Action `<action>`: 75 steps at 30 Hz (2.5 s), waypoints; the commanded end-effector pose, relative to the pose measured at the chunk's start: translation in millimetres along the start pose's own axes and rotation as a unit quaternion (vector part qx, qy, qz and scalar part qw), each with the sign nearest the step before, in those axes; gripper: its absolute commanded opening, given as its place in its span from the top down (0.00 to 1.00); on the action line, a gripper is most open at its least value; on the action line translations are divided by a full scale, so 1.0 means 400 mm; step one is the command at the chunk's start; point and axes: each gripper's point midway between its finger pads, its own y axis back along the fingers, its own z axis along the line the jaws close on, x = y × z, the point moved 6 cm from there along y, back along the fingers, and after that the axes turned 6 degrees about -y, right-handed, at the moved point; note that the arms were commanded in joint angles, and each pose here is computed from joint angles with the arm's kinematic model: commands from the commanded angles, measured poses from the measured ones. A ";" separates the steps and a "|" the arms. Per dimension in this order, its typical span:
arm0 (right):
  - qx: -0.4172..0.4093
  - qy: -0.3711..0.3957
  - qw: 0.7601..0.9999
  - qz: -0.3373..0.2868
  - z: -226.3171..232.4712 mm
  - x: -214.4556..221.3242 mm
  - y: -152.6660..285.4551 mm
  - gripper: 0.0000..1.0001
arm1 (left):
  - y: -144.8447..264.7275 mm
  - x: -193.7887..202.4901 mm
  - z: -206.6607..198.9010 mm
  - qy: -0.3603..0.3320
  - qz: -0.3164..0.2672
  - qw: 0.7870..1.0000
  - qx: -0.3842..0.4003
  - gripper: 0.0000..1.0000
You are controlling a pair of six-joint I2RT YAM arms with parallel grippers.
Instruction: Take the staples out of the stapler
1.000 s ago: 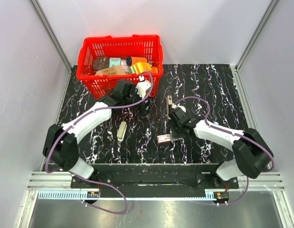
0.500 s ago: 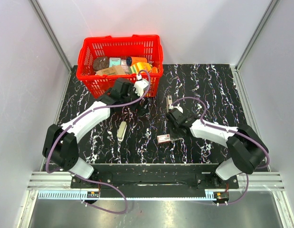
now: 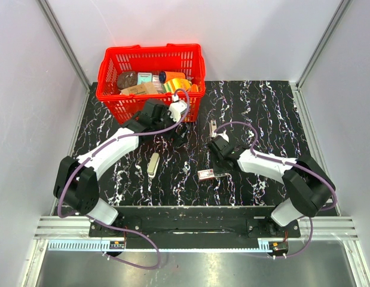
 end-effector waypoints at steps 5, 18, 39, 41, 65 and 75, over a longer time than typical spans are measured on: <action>-0.010 0.006 1.000 -0.016 0.025 -0.022 -0.001 0.90 | 0.023 -0.033 -0.003 -0.010 -0.032 0.999 0.002 0.01; -0.005 0.012 1.000 -0.013 0.025 -0.015 -0.003 0.87 | 0.023 -0.032 -0.006 -0.011 -0.033 0.999 0.006 0.01; -0.016 0.012 1.000 -0.024 0.036 -0.032 0.024 0.71 | 0.026 -0.029 -0.009 -0.015 -0.033 0.999 0.009 0.01; -0.020 0.011 0.999 -0.028 0.039 -0.040 0.035 0.71 | 0.026 -0.029 -0.009 -0.016 -0.034 0.999 0.010 0.01; -0.032 -0.054 0.987 -0.151 -0.041 -0.166 0.269 0.76 | -0.006 0.053 -0.058 -0.311 0.083 0.946 -0.032 0.01; -0.024 -0.060 0.984 -0.167 -0.062 -0.187 0.293 0.76 | -0.016 0.121 -0.059 -0.280 0.210 0.928 0.126 0.01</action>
